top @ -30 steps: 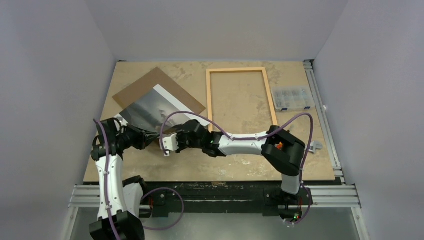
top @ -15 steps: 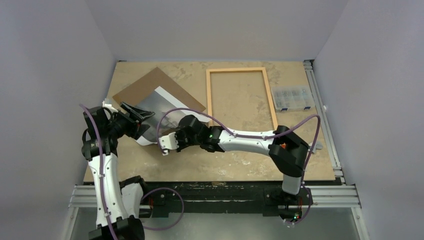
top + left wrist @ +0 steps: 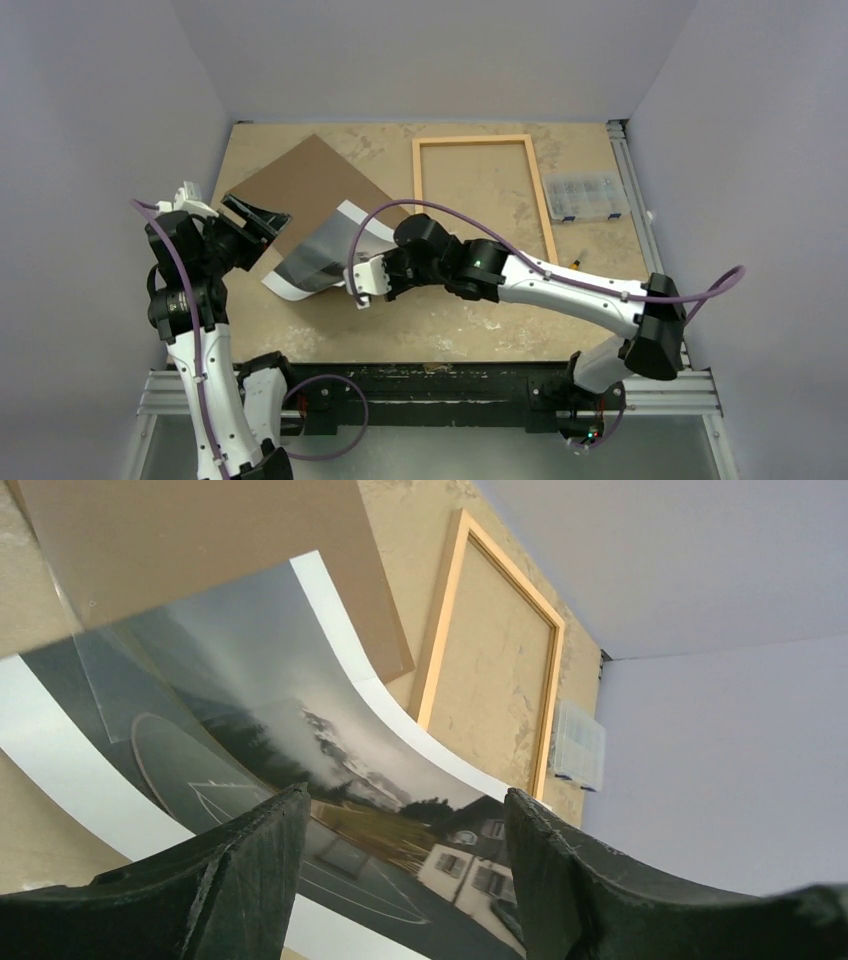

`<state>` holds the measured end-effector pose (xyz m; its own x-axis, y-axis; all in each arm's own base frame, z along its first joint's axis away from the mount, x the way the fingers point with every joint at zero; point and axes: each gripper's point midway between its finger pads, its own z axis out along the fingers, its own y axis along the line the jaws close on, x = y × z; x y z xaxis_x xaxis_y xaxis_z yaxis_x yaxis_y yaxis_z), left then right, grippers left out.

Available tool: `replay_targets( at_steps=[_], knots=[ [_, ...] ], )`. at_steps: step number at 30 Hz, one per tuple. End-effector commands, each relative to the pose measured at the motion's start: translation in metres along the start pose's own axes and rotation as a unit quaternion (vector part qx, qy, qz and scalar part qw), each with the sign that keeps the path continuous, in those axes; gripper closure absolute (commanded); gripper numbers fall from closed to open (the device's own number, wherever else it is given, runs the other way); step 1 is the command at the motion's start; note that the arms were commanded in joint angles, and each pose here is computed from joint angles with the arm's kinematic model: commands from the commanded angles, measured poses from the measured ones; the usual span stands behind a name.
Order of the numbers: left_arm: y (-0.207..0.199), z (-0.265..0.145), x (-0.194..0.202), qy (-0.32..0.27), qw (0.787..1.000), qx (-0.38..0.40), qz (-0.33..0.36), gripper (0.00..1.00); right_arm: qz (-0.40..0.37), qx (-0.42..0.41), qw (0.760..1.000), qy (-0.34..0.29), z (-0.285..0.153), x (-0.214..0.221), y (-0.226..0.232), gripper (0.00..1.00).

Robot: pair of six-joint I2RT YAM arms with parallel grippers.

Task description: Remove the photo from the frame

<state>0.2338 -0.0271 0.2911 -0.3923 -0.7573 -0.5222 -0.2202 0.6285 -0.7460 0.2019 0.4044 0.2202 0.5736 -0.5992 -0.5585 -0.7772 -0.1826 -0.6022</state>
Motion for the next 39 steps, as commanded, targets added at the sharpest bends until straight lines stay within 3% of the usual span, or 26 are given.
replay_targets(
  at_steps=[1,9,15,20,29,39],
  knots=[
    [-0.003,-0.002,-0.007,-0.01,1.0,0.002,0.025,0.31,0.02,0.027,0.999,0.023,-0.044,0.003,-0.006,1.0],
    [0.004,0.006,0.004,0.013,0.999,0.004,0.036,0.31,0.055,0.075,0.996,0.013,-0.131,-0.004,-0.013,1.0],
    [0.014,0.007,0.014,0.014,0.999,-0.001,0.045,0.32,0.029,0.105,0.994,-0.019,-0.195,-0.01,-0.012,1.0],
    [0.019,0.006,0.015,0.007,0.999,-0.014,0.05,0.32,-0.007,0.16,0.986,-0.045,-0.224,-0.023,-0.034,1.0],
    [0.017,0.0,0.008,-0.008,0.998,-0.021,0.058,0.32,-0.027,0.326,0.945,-0.005,-0.206,-0.047,-0.143,1.0],
    [0.031,-0.001,0.015,-0.009,0.997,-0.045,0.054,0.32,-0.043,0.383,0.922,-0.042,-0.158,-0.074,-0.268,1.0]
  ],
)
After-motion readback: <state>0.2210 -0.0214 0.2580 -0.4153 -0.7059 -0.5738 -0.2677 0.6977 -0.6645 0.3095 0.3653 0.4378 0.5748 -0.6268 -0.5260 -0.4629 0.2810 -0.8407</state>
